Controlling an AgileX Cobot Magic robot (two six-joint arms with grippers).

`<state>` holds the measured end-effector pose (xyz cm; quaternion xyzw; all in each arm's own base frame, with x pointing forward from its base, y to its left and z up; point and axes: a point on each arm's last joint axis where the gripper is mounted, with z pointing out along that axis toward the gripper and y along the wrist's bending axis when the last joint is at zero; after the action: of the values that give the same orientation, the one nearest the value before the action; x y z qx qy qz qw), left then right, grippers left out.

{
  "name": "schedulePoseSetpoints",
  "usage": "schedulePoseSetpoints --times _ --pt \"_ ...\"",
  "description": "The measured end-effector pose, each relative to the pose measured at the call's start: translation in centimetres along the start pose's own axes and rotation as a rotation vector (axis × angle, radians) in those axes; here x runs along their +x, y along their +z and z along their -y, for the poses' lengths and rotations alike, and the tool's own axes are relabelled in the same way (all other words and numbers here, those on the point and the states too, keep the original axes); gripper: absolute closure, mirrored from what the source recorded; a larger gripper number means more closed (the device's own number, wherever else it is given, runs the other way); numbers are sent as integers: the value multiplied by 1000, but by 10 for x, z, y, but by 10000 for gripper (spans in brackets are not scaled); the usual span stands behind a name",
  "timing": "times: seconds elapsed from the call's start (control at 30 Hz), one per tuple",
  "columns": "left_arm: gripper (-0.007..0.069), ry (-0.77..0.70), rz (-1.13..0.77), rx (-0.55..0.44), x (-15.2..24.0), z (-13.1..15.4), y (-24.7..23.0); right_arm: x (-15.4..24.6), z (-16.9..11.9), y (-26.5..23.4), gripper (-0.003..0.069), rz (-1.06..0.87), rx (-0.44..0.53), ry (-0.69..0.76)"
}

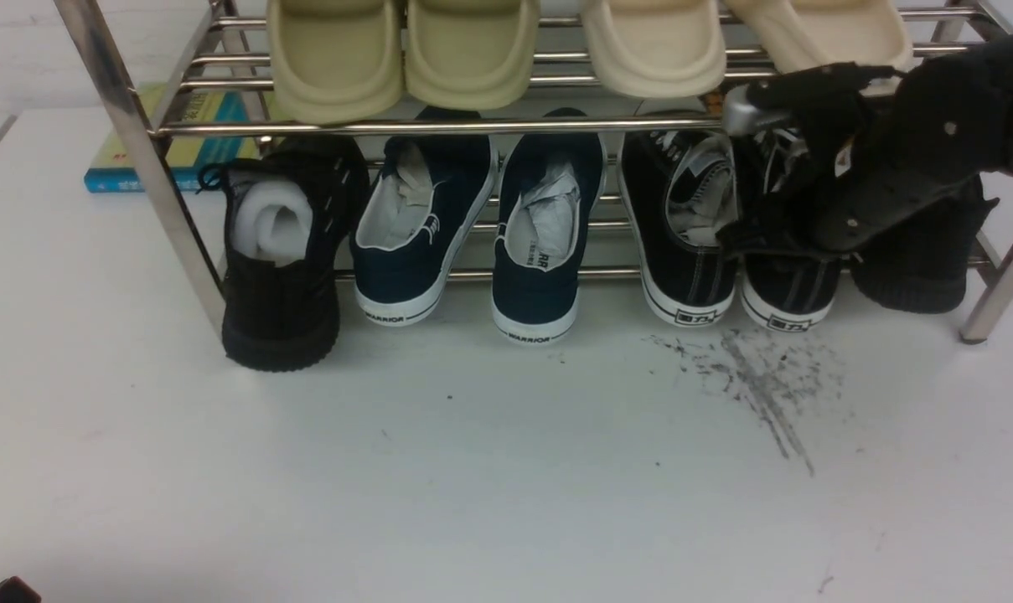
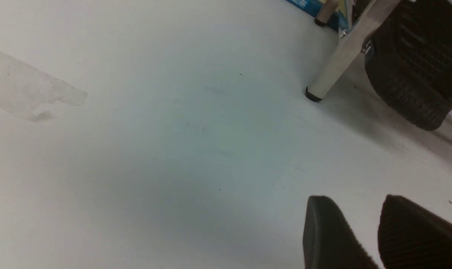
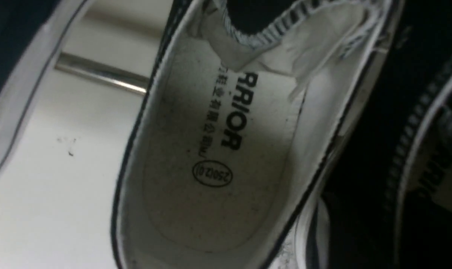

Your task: Take the shoes off the shelf with your hand on the white table.

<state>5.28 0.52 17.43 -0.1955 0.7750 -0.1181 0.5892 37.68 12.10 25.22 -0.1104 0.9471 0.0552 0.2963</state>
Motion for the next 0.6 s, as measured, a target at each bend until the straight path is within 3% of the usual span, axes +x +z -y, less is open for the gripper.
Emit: schedulePoseSetpoints --times 0.17,0.47,0.6 --pt "384 33 4 -13 0 -1 0 1 0 -10 645 -17 15 -24" --pt "384 129 19 -49 -2 -4 0 12 2 -98 649 -75 20 -13" --pt "384 148 22 -56 -2 -5 0 29 -3 -149 649 -133 -56 20"
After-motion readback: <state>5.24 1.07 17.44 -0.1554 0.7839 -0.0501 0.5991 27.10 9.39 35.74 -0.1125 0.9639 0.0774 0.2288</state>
